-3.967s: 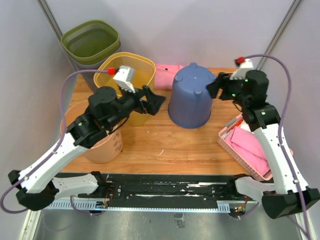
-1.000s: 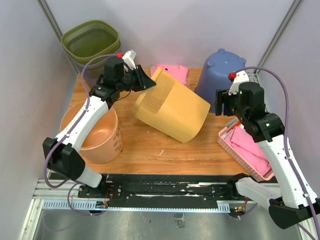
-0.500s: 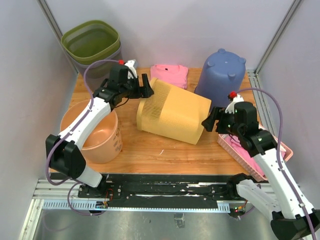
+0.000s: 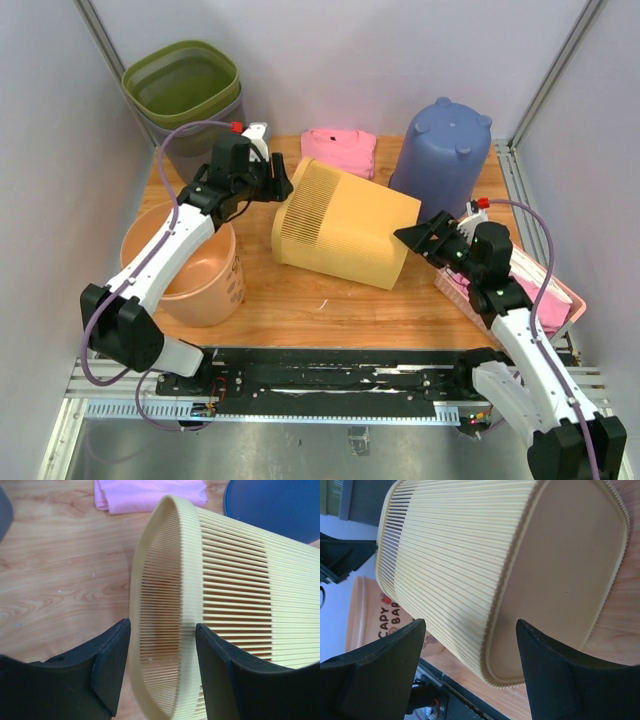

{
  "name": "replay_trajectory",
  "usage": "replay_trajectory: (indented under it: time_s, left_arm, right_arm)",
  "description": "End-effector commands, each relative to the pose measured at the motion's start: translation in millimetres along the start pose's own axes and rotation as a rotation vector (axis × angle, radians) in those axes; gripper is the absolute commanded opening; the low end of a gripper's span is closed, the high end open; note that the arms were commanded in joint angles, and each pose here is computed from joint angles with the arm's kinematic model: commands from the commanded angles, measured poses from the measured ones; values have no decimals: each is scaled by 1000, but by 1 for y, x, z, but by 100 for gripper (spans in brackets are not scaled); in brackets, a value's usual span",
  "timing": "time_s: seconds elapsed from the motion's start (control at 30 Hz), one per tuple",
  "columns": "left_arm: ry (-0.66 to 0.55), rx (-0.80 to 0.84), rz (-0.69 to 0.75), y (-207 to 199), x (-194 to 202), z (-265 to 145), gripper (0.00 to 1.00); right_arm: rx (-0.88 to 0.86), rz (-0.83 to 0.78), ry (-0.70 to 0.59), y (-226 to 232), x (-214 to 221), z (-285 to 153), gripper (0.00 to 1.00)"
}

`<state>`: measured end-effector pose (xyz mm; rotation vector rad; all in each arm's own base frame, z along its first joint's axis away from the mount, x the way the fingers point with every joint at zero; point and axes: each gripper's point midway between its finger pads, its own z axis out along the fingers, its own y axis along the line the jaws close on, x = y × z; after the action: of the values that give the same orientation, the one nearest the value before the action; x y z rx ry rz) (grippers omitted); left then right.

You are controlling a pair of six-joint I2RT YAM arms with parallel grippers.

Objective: Turn the large container upside down

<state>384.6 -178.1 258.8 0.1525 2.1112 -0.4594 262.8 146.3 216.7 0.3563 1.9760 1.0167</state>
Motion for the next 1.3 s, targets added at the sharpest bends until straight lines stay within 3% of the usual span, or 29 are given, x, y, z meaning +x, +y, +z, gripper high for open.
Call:
replay_trajectory:
  time_s: [0.0,0.23,0.53,0.67,0.9,1.1,1.27]
  left_arm:
    - [31,12,-2,1,16,14,56]
    - [73,3,-8,6,33,25,43]
    - [95,40,-46,2,48,41,49]
    - [121,81,-69,-6,52,49,54]
    - [66,59,-46,-6,27,34,58]
    - [-29,36,-15,-9,-10,5,70]
    - [-75,21,-10,-9,-26,-8,72]
  right_arm:
    - [-177,104,-46,24,-16,9,73]
    - [-295,100,-12,58,-22,-2,68]
    - [-483,58,-59,125,-50,-38,69]
    - [-482,6,-93,136,-61,-46,70]
    - [-101,-48,-66,56,-47,-25,70]
    - [-48,-17,14,27,-26,-7,70]
    - [-35,-20,45,19,-19,-1,70]
